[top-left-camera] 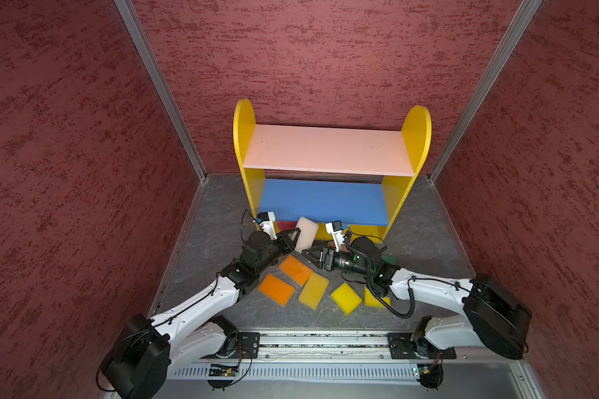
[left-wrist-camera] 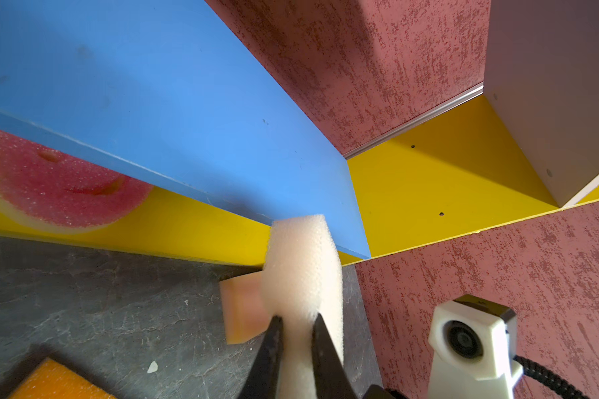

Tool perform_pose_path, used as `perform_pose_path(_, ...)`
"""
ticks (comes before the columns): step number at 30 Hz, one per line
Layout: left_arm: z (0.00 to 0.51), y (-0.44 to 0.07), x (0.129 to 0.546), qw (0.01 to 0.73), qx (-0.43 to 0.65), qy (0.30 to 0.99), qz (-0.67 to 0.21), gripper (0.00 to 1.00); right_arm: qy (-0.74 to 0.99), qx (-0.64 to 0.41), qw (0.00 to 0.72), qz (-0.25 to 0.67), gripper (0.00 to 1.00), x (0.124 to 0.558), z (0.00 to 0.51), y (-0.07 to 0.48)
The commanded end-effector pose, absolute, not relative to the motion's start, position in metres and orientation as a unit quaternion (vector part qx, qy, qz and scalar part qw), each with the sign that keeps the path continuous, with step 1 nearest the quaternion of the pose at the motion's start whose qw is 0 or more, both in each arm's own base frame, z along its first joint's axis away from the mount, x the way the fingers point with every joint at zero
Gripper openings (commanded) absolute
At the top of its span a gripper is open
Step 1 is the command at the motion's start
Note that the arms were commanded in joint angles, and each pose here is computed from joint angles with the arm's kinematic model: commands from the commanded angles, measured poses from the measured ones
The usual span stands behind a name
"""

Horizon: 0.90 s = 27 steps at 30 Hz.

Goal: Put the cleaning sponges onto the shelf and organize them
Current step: 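Lift the white sponge with right gripper toward the shelf while left gripper draws back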

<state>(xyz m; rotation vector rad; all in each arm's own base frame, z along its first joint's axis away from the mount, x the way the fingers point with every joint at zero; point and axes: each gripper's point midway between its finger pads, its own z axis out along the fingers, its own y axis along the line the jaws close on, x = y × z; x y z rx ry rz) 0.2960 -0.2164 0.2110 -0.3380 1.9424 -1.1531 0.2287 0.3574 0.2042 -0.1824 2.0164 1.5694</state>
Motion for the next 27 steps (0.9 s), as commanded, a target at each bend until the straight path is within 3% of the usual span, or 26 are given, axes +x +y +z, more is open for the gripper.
perform_pose_path(1, 0.221, -0.215, 0.294, 0.432, -0.136, 0.76, -0.466, 0.16, 0.744, -0.04, 0.3, 0.595, 0.56, 0.24, 0.211, 0.36)
perform_pose_path(7, 0.222, -0.214, 0.292, 0.438, -0.137, 0.761, -0.459, 0.17, 0.75, -0.01, 0.317, 0.581, 0.41, 0.246, 0.207, 0.348)
perform_pose_path(15, 0.222, -0.222, 0.291, 0.441, -0.131, 0.761, -0.457, 0.18, 0.732, -0.013, 0.323, 0.599, 0.44, 0.247, 0.22, 0.352)
perform_pose_path(21, 0.221, -0.222, 0.291, 0.443, -0.128, 0.766, -0.448, 0.21, 0.731, -0.007, 0.323, 0.602, 0.17, 0.248, 0.219, 0.352)
perform_pose_path(23, 0.218, -0.219, 0.291, 0.446, -0.131, 0.769, -0.44, 0.26, 0.738, 0.001, 0.325, 0.592, 0.16, 0.248, 0.215, 0.346)
perform_pose_path(27, 0.213, -0.208, 0.288, 0.452, -0.12, 0.789, -0.398, 0.48, 0.771, 0.003, 0.319, 0.551, 0.13, 0.248, 0.202, 0.337)
